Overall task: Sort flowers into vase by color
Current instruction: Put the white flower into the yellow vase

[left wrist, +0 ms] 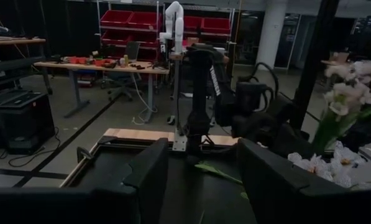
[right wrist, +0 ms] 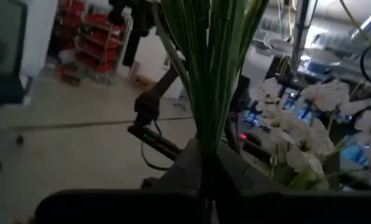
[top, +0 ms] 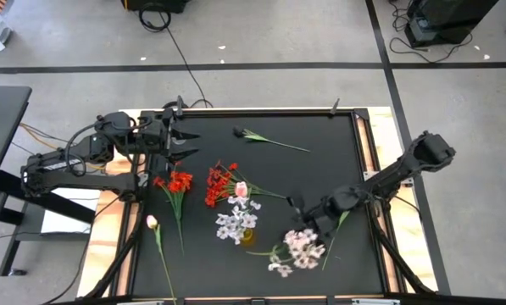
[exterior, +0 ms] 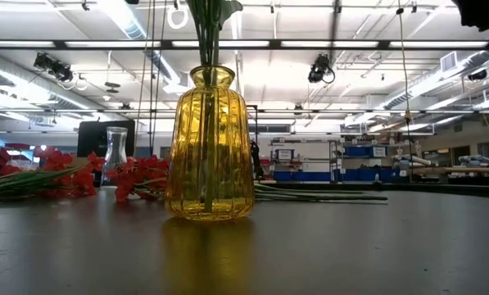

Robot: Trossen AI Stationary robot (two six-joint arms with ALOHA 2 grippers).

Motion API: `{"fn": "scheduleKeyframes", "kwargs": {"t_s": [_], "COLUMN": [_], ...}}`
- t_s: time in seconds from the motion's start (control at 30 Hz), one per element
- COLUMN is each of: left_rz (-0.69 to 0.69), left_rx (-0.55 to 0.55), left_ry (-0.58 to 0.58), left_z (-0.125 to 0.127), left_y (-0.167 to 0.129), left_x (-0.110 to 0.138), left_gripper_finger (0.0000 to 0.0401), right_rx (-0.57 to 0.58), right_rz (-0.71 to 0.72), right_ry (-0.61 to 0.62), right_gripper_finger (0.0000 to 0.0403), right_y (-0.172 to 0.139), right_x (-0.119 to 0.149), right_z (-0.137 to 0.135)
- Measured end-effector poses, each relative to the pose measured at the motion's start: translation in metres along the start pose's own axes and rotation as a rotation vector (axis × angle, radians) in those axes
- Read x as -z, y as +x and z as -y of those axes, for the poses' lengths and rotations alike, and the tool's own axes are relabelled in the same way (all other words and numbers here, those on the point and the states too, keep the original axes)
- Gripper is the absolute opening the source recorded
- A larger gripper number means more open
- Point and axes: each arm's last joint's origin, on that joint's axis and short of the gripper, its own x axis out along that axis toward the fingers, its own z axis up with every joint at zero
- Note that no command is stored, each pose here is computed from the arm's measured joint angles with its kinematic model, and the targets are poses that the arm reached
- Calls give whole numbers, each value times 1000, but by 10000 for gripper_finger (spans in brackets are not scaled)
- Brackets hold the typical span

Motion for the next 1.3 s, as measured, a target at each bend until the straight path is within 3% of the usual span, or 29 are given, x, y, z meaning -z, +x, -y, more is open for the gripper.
{"fn": "scheduleKeyframes", "kwargs": {"t_s": [0.17, 0.63, 1.3], "left_rz": [6, 27, 23], "left_rx": [0, 2, 2], "left_ry": [1, 5, 4], "left_z": [0, 0, 0], "left_y": [0, 0, 0], "left_x": [-1, -3, -2], "left_gripper_finger": [197, 197, 197], "right_rx": [-5, -64, -51], "right_rz": [52, 106, -42], "right_ry": [-77, -126, -97], "right_gripper_finger": [24, 24, 24], "right_y": [23, 64, 67], "right_x": [1, 14, 41], "right_z": [4, 24, 34]}}
